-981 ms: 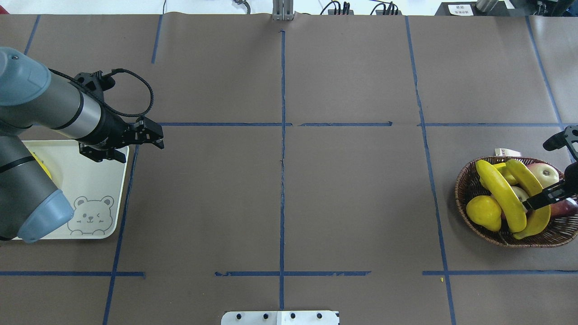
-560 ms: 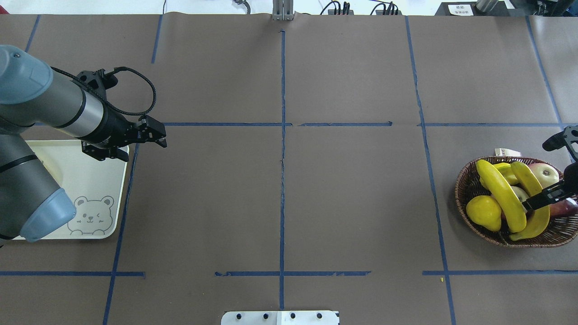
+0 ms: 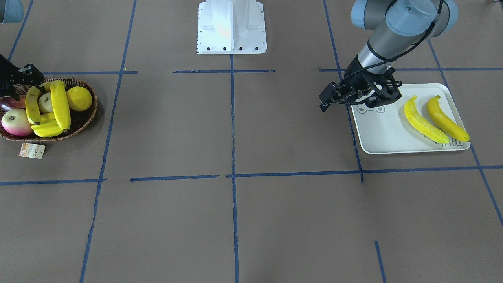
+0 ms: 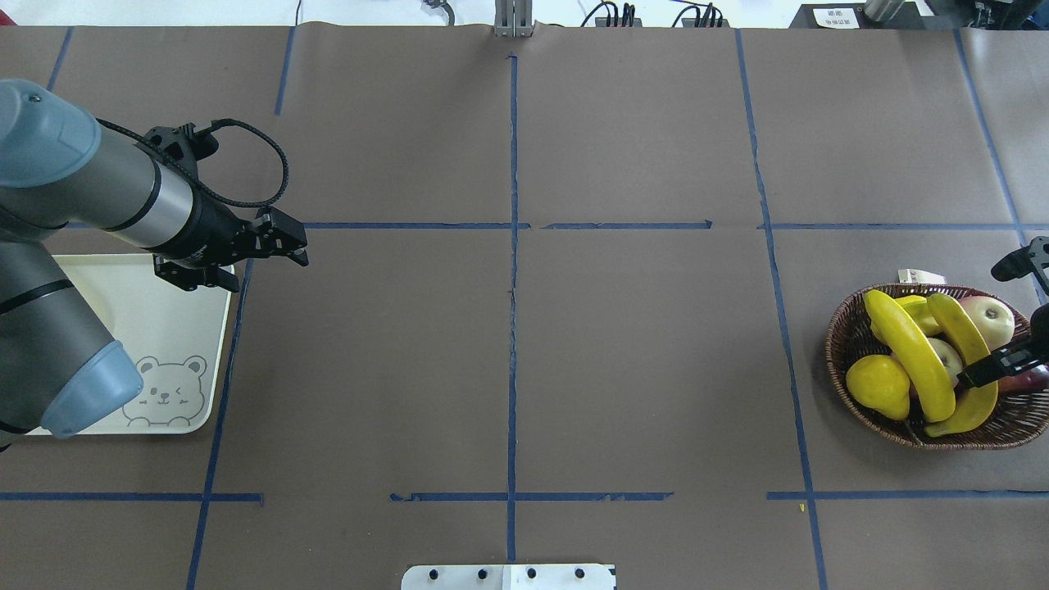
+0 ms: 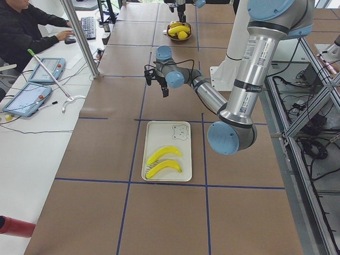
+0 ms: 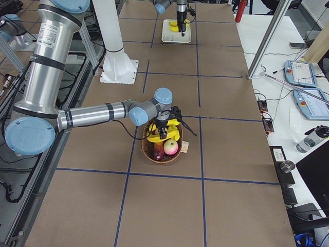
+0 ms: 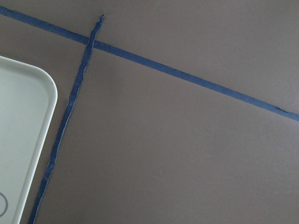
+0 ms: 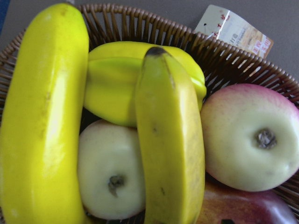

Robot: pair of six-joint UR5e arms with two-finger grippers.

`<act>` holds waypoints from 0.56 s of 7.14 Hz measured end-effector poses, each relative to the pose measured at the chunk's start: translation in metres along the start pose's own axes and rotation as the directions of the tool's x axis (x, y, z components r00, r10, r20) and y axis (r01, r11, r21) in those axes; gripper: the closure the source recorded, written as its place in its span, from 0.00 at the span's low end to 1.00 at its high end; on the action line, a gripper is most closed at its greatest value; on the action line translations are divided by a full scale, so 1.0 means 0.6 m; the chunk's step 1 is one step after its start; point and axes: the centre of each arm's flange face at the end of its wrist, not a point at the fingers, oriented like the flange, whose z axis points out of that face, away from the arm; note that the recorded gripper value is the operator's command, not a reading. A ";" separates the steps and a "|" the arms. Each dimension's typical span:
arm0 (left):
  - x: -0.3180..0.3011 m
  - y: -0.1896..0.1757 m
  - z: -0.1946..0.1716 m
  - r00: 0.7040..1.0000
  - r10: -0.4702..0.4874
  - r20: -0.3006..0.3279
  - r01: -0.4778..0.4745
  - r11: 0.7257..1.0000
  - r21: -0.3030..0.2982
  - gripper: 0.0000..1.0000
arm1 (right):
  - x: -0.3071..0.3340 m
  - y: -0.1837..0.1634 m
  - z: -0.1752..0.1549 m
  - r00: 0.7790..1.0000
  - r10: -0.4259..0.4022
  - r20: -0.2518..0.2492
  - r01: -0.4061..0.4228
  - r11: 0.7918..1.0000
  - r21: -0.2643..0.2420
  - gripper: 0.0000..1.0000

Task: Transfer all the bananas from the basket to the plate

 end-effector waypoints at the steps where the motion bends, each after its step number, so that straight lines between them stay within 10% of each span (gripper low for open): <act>1: 0.001 0.000 0.000 1.000 -0.001 -0.001 0.001 1.000 0.000 0.00 | 0.001 0.001 0.004 1.000 0.002 0.003 -0.002 1.000 -0.006 0.31; 4: 0.003 0.001 -0.001 1.000 -0.001 -0.002 0.001 1.000 0.000 0.00 | -0.006 0.003 0.008 1.000 -0.003 0.025 0.003 1.000 -0.020 0.39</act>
